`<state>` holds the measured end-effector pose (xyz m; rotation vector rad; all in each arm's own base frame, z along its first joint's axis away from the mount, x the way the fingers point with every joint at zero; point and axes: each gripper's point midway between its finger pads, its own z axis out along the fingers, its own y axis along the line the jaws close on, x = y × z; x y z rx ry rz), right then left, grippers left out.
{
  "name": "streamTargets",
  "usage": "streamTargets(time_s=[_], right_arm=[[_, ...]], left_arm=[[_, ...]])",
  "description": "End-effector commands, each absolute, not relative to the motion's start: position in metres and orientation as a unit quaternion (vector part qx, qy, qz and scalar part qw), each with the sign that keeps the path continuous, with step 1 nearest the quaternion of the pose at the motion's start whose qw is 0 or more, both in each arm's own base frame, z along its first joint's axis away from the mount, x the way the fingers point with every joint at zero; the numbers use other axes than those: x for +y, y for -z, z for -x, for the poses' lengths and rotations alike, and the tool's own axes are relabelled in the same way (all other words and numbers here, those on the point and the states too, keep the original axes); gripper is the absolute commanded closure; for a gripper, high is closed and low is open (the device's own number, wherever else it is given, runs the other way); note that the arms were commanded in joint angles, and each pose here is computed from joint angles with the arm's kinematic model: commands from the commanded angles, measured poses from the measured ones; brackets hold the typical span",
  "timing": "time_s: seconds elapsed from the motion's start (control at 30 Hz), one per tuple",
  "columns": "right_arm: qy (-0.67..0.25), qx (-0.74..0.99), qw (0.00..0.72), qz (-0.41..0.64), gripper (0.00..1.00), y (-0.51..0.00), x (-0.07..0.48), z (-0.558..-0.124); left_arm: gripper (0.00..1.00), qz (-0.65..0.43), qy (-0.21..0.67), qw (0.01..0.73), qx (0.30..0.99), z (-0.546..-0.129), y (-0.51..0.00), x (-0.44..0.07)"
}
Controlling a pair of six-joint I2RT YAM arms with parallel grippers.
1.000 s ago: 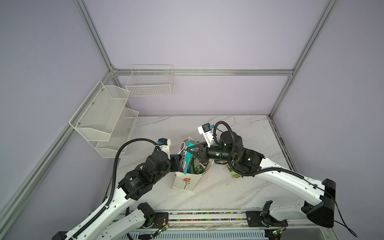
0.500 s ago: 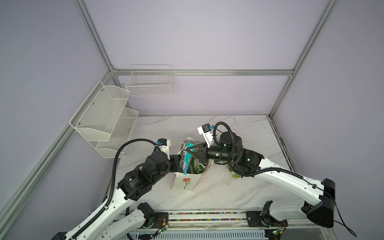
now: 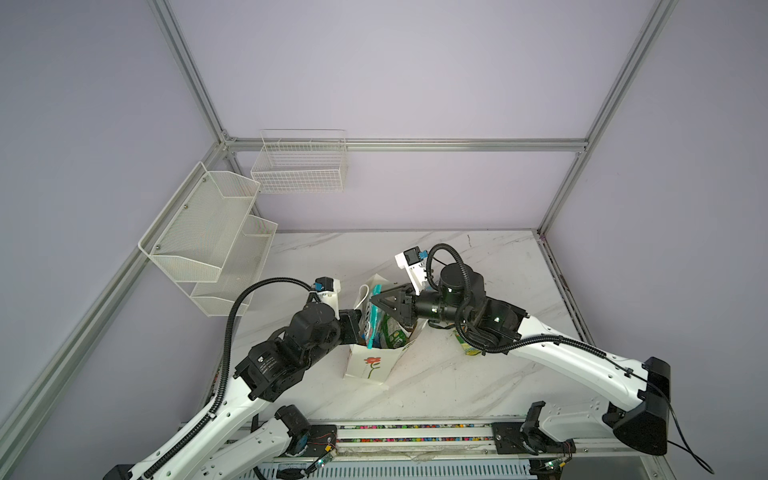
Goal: Place the snacks into the paper bag
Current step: 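Lower the teal Fox's bag into the paper bag with the right gripper, then open the right gripper and raise it out of the paper bag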
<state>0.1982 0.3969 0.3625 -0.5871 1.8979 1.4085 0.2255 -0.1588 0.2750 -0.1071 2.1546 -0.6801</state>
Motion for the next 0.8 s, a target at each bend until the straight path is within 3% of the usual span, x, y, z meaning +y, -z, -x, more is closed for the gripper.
streamTargets(time_s=[0.0,0.77], right_arm=[[-0.556,0.712,0.363,0.231,0.59,-0.3779,0.3988,-0.196],[-0.548,0.714,0.374,0.223,0.42,-0.3851,0.3901,-0.1966]], left_arm=[[1.0,0.039,0.288,0.453,0.843,-0.2242,-0.3087,-0.1558],[1.0,0.041,0.289,0.455,0.841,-0.2245,-0.3104,-0.1551]])
